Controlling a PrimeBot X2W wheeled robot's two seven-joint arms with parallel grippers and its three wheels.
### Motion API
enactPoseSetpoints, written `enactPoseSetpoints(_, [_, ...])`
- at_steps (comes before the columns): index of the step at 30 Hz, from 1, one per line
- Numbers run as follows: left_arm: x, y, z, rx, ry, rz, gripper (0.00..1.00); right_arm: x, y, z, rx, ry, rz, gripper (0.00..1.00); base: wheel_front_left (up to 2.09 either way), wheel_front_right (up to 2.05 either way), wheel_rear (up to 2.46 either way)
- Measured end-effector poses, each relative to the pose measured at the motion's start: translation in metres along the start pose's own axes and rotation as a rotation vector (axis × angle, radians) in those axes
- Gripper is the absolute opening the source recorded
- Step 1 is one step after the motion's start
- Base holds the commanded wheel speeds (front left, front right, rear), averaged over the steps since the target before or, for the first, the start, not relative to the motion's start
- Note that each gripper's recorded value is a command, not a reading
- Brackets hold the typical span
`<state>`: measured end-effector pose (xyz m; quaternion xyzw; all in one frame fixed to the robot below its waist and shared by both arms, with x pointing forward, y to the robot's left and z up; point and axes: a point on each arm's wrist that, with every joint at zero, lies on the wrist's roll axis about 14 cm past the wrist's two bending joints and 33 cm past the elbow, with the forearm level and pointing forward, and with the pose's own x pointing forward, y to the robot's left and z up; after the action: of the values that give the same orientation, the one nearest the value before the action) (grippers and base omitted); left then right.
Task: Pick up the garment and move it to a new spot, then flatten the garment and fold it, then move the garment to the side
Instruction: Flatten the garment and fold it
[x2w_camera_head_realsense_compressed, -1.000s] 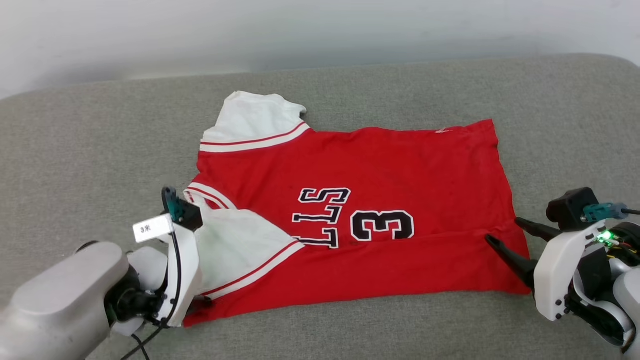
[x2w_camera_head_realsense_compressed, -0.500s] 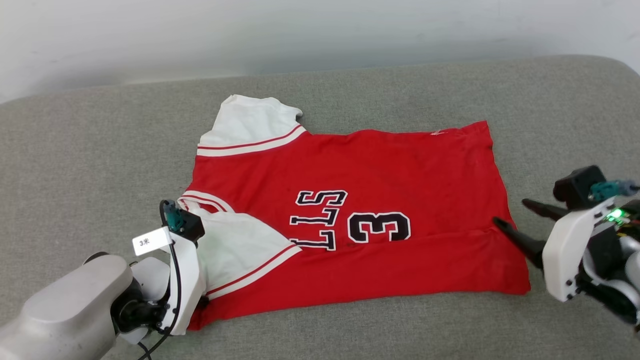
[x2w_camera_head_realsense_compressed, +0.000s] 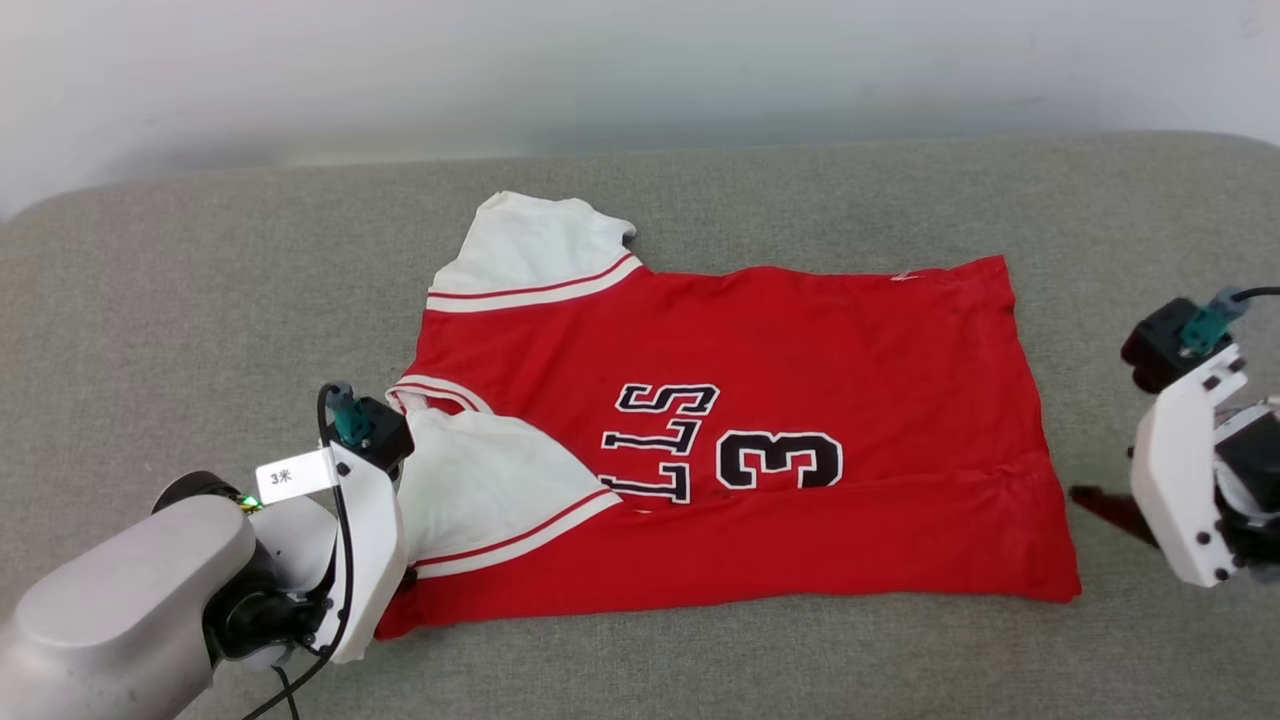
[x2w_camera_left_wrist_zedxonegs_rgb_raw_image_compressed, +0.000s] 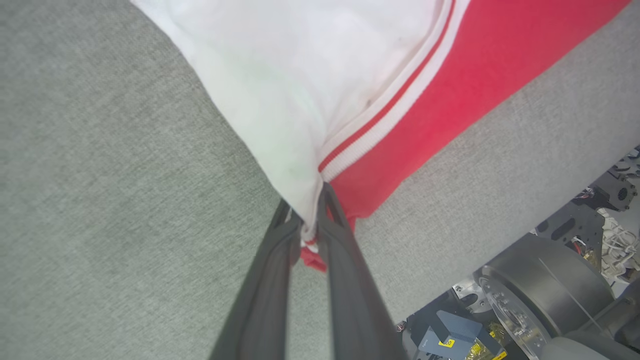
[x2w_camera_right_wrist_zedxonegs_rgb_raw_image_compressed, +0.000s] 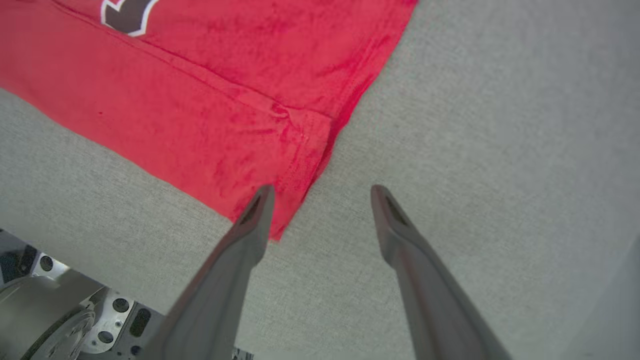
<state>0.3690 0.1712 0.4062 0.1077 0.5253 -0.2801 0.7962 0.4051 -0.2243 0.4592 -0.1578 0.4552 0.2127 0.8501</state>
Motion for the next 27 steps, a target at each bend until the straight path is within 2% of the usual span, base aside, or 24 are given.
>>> enactPoseSetpoints(12, [0.013,-0.004,-0.002,0.002,0.005,-0.023,0.0,0.072,0.039,-0.054,0.145,0.194,0.106,1.0,0.0,0.0,0.0])
enactPoseSetpoints(18, [0.018,-0.002,-0.003,-0.004,0.004,-0.025,0.0,0.082,0.044,-0.062,0.177,0.189,0.116,1.0,0.0,0.0,0.0])
enactPoseSetpoints(19, [0.019,-0.002,-0.003,-0.006,0.002,-0.026,0.0,0.082,0.044,-0.062,0.18,0.179,0.115,0.24,0.0,0.0,0.0])
enactPoseSetpoints(20, [0.02,-0.003,-0.003,-0.008,0.001,-0.027,0.0,0.082,0.044,-0.06,0.181,0.166,0.114,0.0,0.0,0.0,0.0])
enactPoseSetpoints(27, [0.011,-0.006,-0.009,-0.027,-0.029,-0.025,0.0,0.065,0.044,-0.039,0.144,0.027,0.112,0.0,0.0,0.0,0.0])
